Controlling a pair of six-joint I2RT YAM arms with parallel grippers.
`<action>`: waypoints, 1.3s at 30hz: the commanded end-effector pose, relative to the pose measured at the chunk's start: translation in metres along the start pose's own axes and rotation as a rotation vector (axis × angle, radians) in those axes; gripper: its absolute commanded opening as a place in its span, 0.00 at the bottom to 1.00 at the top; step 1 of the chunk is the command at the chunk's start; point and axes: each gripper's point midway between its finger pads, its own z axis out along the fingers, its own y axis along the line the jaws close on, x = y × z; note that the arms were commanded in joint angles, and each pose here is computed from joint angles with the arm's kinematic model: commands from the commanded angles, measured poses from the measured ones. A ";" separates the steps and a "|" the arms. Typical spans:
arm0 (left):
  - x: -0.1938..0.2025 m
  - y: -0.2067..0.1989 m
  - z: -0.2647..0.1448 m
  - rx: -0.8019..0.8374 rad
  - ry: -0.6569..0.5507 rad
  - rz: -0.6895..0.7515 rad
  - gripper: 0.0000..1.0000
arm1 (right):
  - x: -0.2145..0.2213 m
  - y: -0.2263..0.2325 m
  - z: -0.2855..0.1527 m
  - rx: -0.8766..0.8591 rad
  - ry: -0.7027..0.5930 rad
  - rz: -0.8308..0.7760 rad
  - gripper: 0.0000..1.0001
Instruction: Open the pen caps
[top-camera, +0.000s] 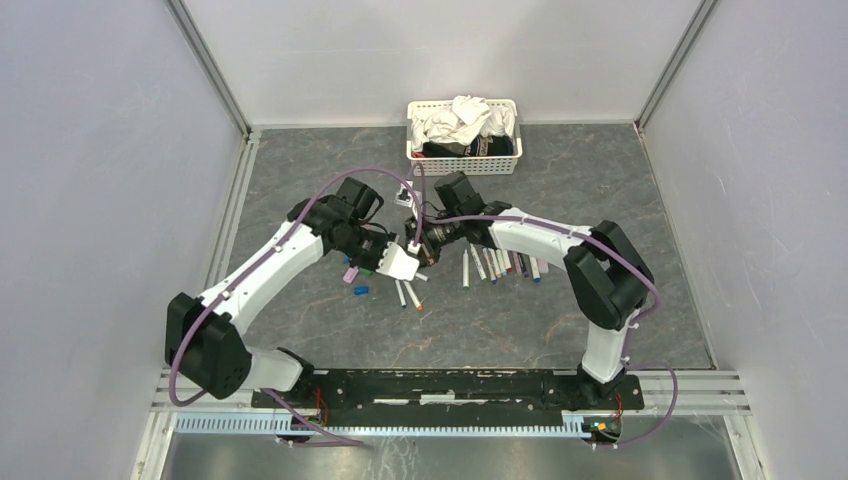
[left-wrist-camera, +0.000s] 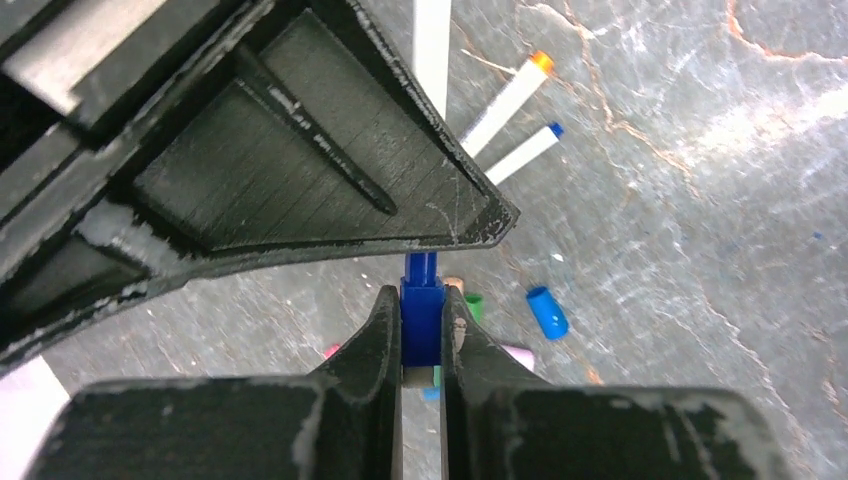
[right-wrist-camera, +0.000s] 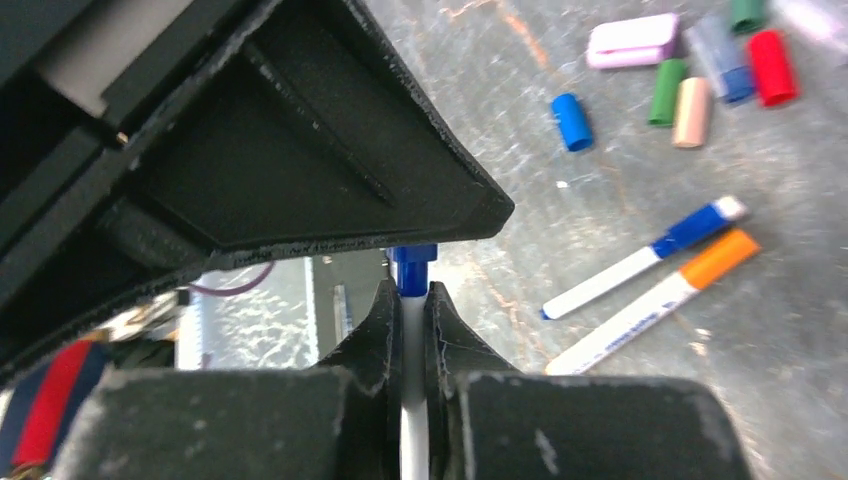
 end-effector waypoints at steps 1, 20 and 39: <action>0.070 0.030 -0.045 -0.120 0.255 -0.021 0.02 | 0.061 -0.017 -0.026 0.104 0.106 0.121 0.00; 0.139 0.038 0.008 -0.214 0.263 -0.430 0.04 | 0.064 -0.143 -0.189 1.018 -0.193 0.277 0.00; 0.139 0.024 0.039 -0.121 0.207 -0.641 0.40 | 0.077 -0.192 -0.227 1.247 -0.257 0.364 0.06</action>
